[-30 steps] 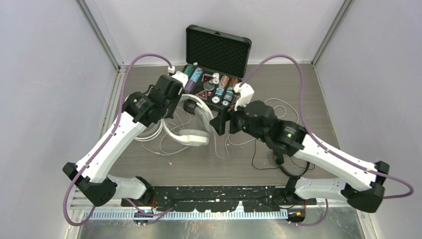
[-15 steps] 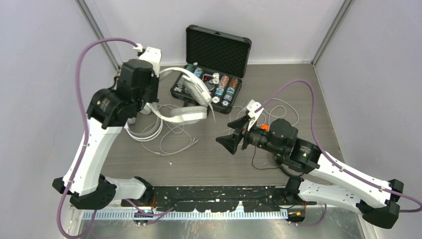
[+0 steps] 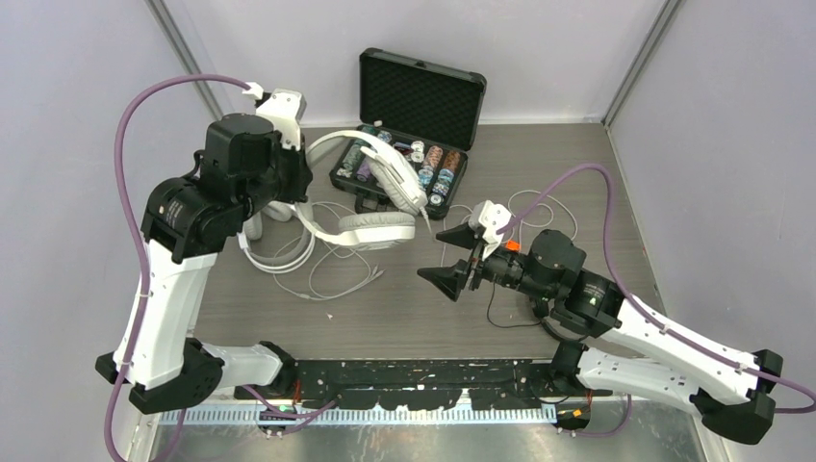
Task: Wrap the headphones
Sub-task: Wrap the headphones cable around the headphones.
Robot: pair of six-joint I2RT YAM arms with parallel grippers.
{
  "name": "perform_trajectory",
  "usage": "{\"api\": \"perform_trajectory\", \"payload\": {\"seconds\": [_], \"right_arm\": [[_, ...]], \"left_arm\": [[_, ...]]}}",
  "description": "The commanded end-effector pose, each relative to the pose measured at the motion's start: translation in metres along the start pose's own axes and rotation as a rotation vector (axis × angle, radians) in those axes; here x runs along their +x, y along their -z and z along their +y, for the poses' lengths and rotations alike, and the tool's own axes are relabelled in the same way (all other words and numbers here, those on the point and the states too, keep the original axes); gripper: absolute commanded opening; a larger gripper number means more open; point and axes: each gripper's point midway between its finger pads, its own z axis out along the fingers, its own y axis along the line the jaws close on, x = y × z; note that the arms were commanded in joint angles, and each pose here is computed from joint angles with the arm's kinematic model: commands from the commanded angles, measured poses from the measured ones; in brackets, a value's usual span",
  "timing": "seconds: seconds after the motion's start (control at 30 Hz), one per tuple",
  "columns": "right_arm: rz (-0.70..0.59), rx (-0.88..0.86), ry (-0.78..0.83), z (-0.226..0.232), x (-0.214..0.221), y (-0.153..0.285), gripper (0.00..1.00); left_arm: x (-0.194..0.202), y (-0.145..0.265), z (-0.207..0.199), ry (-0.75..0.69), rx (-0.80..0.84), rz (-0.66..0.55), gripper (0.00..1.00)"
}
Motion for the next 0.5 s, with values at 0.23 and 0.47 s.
{"api": "perform_trajectory", "payload": {"seconds": [0.23, 0.47], "right_arm": [[-0.102, -0.095, 0.136, 0.014, -0.028, 0.013, 0.78], [-0.086, -0.128, 0.203, 0.018, -0.027, 0.018, 0.77]], "left_arm": [[-0.022, 0.031, -0.024, 0.101, 0.171, -0.106, 0.0], [-0.022, 0.036, -0.026, 0.099, 0.19, -0.105, 0.0]]}}
